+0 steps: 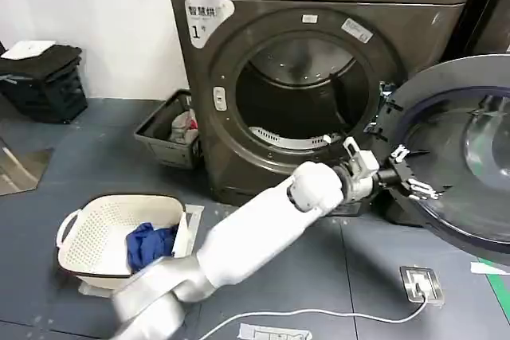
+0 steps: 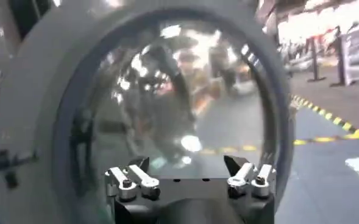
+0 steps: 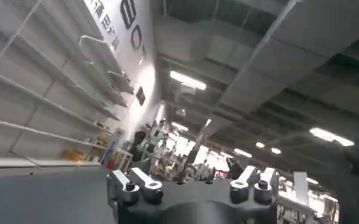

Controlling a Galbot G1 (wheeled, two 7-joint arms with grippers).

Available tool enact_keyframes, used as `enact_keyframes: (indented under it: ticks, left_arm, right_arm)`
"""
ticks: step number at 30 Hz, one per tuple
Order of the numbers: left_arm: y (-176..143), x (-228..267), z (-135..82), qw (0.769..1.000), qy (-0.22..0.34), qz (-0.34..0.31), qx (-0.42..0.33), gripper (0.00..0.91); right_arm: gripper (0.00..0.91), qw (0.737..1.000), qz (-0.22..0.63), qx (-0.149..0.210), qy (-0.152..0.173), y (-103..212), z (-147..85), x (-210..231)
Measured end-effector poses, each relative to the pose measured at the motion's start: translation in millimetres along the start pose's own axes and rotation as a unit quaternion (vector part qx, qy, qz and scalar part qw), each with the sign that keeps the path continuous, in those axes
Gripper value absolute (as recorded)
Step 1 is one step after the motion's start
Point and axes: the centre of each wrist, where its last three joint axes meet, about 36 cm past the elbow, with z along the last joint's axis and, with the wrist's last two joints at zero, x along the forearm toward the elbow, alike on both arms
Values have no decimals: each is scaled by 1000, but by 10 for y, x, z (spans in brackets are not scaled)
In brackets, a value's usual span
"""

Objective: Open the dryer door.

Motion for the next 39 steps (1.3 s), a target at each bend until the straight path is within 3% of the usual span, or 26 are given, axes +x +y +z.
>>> enact_keyframes:
  ticks: [4,14,26,32,39]
  left_arm:
    - [-115,199,-167,999,-33,8,7,907]
    - [-10,1435,59,999,7,-41,16,907]
    - [32,2684,45,984,69,-154,61,907]
    - [54,3263,27,958,147,-223,102,907]
    - [74,3936,54,891,265,-338,147,907]
  right_arm:
    - [907,1000,4,2,7,-32,47,-1]
    - [907,1000,9,4,19,-81,128,1]
    - [907,998,13,8,53,-133,355,30]
    - [907,998,1,8,57,-175,376,28]
    - [907,998,-5,0,69,-200,456,40]
